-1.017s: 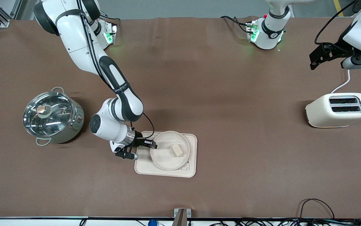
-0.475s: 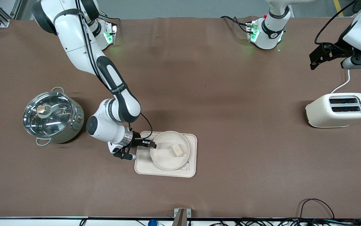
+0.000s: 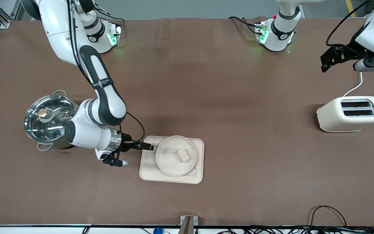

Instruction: Place bun in plate and plate on tray

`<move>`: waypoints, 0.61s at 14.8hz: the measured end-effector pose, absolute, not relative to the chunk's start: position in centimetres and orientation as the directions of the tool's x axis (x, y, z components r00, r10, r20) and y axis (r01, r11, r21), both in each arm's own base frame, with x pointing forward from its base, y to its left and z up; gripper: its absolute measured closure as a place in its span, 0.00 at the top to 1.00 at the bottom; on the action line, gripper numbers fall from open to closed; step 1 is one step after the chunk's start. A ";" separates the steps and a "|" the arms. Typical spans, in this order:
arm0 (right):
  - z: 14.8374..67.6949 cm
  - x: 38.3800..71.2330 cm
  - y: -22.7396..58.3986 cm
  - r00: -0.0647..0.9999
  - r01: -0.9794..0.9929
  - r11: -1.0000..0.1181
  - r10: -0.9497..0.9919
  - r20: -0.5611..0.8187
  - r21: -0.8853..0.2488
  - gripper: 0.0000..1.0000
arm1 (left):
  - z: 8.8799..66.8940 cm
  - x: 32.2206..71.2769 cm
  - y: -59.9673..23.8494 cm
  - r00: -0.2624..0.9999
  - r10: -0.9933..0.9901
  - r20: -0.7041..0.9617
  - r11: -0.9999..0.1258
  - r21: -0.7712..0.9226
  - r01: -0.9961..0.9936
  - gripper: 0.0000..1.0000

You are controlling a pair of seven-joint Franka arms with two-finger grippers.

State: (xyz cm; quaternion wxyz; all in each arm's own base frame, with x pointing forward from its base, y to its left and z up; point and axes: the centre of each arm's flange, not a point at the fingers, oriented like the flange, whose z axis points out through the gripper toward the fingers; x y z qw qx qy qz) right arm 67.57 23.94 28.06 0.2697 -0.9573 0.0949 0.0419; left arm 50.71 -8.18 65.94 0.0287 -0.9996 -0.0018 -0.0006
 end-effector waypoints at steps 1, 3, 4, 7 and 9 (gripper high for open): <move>29.9 67.6 23.1 0.979 -0.200 -0.836 -0.151 -0.136 -0.511 1.00 | 65.9 50.7 -8.2 1.000 0.004 0.001 -0.998 -0.057 0.004 1.00; 33.7 67.5 20.8 0.984 -0.168 -0.862 -0.118 -0.134 -0.479 1.00 | 66.0 50.7 -8.2 1.000 0.004 0.002 -0.998 -0.057 0.004 1.00; 35.6 67.4 19.7 0.987 -0.147 -0.881 -0.099 -0.127 -0.450 1.00 | 66.0 50.7 -8.2 1.000 0.004 0.002 -0.998 -0.057 0.004 1.00; 40.6 66.4 16.0 0.991 -0.097 -0.929 -0.056 -0.123 -0.357 1.00 | 66.0 50.7 -8.1 1.000 0.005 0.002 -0.998 -0.057 0.005 1.00; 44.0 65.5 13.0 0.993 -0.071 -0.959 -0.040 -0.115 -0.274 1.00 | 66.0 50.8 -7.9 1.000 0.009 0.002 -0.998 -0.057 0.009 1.00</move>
